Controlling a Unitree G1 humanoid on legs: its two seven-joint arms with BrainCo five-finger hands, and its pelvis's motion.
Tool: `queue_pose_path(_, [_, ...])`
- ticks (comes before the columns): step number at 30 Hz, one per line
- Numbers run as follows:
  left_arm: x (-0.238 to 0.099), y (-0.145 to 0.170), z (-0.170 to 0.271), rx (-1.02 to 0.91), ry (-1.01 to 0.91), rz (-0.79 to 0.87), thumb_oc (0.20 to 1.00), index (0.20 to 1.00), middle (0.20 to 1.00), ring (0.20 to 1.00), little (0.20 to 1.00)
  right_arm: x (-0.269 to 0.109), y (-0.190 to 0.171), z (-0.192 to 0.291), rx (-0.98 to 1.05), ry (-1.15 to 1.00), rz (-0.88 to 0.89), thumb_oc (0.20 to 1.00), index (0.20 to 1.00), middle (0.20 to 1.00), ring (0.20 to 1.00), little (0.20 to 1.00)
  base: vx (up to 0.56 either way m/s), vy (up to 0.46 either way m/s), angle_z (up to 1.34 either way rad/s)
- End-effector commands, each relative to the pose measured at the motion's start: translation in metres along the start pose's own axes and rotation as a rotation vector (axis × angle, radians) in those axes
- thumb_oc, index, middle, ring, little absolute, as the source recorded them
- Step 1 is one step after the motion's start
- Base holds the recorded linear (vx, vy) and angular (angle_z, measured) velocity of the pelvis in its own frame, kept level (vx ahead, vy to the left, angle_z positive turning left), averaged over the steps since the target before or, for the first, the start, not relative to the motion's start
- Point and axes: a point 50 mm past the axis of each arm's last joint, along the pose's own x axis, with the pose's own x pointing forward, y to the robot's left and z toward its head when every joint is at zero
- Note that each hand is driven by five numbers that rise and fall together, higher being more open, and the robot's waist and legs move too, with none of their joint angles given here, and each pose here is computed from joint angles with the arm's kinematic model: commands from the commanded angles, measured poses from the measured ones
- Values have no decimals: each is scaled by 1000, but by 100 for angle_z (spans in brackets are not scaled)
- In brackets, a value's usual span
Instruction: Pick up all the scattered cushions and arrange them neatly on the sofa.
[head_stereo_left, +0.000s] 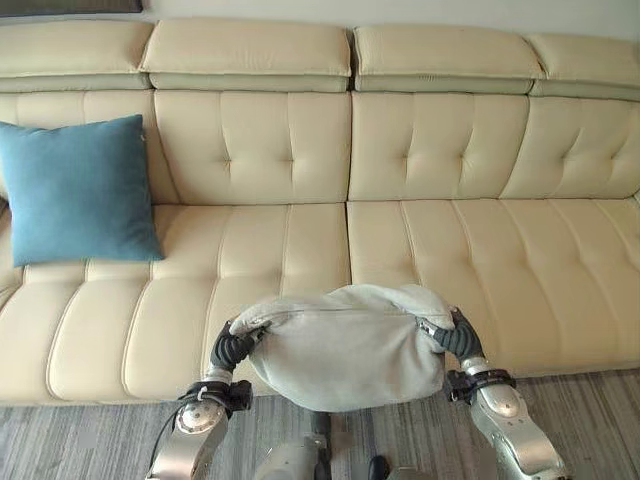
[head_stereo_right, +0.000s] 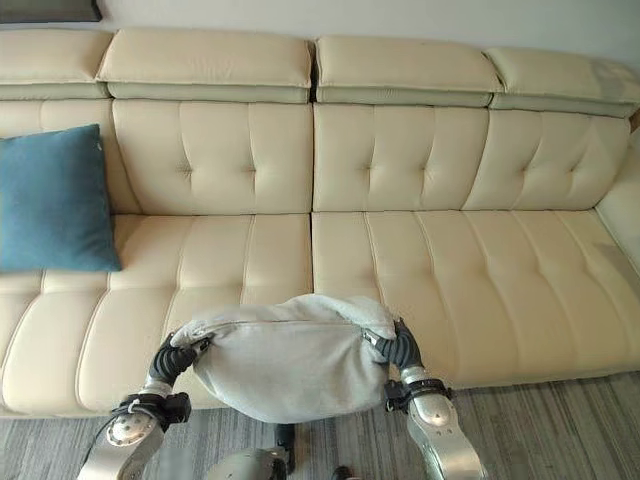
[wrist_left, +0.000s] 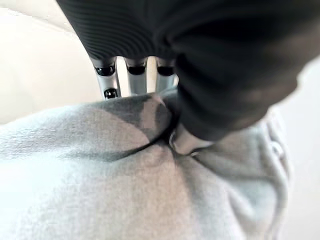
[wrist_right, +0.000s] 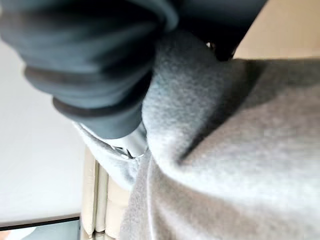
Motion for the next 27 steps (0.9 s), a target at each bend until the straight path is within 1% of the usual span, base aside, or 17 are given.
queue_pose_path(1, [1,19,31,44,-164,64,200,200,200,200,200,14,7,58,68,-302,34,200,200,200,200,200,110,116,-62])
queue_pose_path(4, [0,18,31,25,-176,71,200,200,200,200,200,17,12,63,53,-317,83,200,200,200,200,200,206,-29,-30])
queue_pose_path(10, [10,3,42,-2,-229,34,200,200,200,200,200,18,6,72,12,-353,78,200,200,200,200,200,222,-264,89])
queue_pose_path(12, [23,-10,64,0,-314,19,200,200,200,200,200,28,8,91,-35,-420,77,200,200,200,200,200,157,-160,59])
queue_pose_path(14, [27,-15,73,-2,-348,14,200,200,200,200,200,32,9,98,-60,-439,74,200,200,200,200,200,112,-75,13])
queue_pose_path(21, [42,-27,91,-12,-397,16,200,200,200,200,200,47,17,112,-107,-470,68,200,200,200,200,200,78,-22,-1])
queue_pose_path(27, [71,-42,107,71,-405,31,200,200,200,200,200,72,26,113,-115,-427,32,200,200,200,200,200,32,-1,0])
